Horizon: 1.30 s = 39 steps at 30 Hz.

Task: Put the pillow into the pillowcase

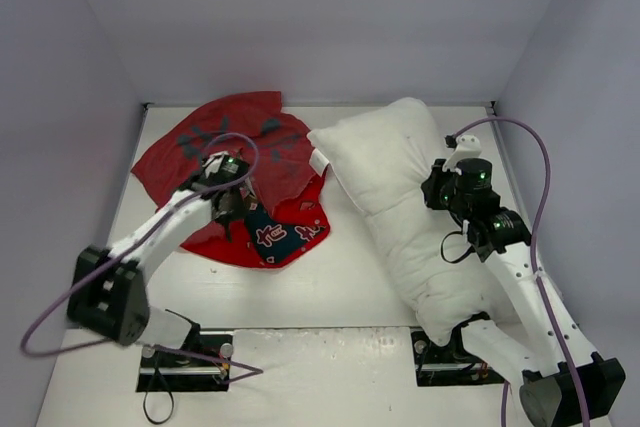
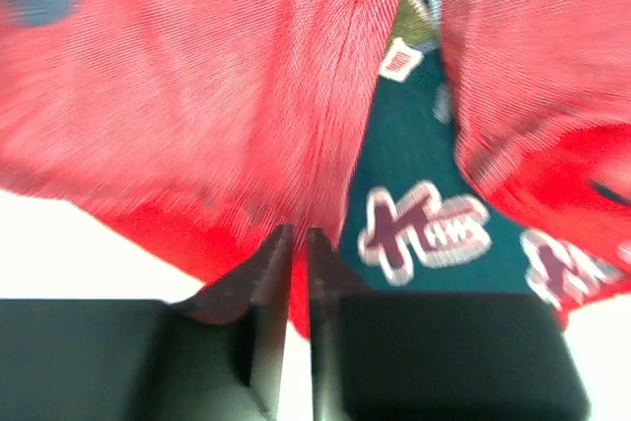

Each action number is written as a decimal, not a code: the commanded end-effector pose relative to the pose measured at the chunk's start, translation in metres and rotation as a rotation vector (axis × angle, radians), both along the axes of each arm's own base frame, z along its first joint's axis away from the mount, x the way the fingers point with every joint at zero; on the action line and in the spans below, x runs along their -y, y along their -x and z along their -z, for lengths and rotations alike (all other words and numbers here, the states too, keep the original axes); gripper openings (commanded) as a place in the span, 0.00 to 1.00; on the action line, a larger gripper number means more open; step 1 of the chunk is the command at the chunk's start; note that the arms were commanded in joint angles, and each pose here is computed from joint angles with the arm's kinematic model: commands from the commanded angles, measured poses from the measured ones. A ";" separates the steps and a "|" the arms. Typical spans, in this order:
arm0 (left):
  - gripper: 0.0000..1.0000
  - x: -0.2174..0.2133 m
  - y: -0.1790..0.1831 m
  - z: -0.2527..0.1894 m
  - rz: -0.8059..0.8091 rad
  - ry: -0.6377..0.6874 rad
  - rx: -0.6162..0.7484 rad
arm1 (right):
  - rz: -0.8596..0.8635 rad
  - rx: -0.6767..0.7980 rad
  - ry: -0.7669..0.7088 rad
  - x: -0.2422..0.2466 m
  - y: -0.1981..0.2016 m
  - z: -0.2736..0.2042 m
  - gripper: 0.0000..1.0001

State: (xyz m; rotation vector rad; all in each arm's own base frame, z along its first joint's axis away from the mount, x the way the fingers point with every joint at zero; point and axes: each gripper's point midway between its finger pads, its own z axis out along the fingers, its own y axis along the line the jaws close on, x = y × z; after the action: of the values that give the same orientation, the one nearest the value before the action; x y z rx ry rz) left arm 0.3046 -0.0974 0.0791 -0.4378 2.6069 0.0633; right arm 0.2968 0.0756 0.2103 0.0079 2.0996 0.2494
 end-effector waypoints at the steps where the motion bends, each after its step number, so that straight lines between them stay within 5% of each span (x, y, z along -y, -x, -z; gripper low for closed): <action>1: 0.09 -0.023 0.028 -0.056 -0.102 0.032 0.141 | -0.013 0.093 -0.018 -0.001 0.000 -0.027 0.00; 6: 0.29 -0.040 0.075 -0.041 -0.242 0.085 0.120 | -0.015 0.077 -0.023 -0.001 0.004 -0.019 0.00; 11: 0.46 -0.037 0.074 -0.049 -0.269 0.141 0.178 | -0.023 0.060 -0.033 -0.003 0.006 -0.012 0.00; 20: 0.46 0.068 -0.007 -0.061 0.055 0.281 0.223 | -0.014 0.053 -0.036 -0.003 0.004 -0.011 0.00; 35: 0.45 0.118 -0.060 -0.008 0.262 0.252 0.161 | 0.023 0.013 -0.016 0.006 -0.007 -0.003 0.00; 37: 0.42 0.119 -0.065 -0.004 0.273 0.244 0.167 | 0.011 0.010 -0.023 0.003 -0.009 -0.004 0.00; 39: 0.26 0.122 -0.068 -0.005 0.286 0.242 0.176 | 0.013 0.026 -0.023 0.003 -0.009 -0.009 0.00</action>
State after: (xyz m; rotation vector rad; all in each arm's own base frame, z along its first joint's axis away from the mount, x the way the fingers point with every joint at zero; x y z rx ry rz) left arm 0.3443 -0.2020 0.0492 -0.2154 2.6136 -0.2932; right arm 0.2995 0.0709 0.1901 0.0265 2.1427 0.2417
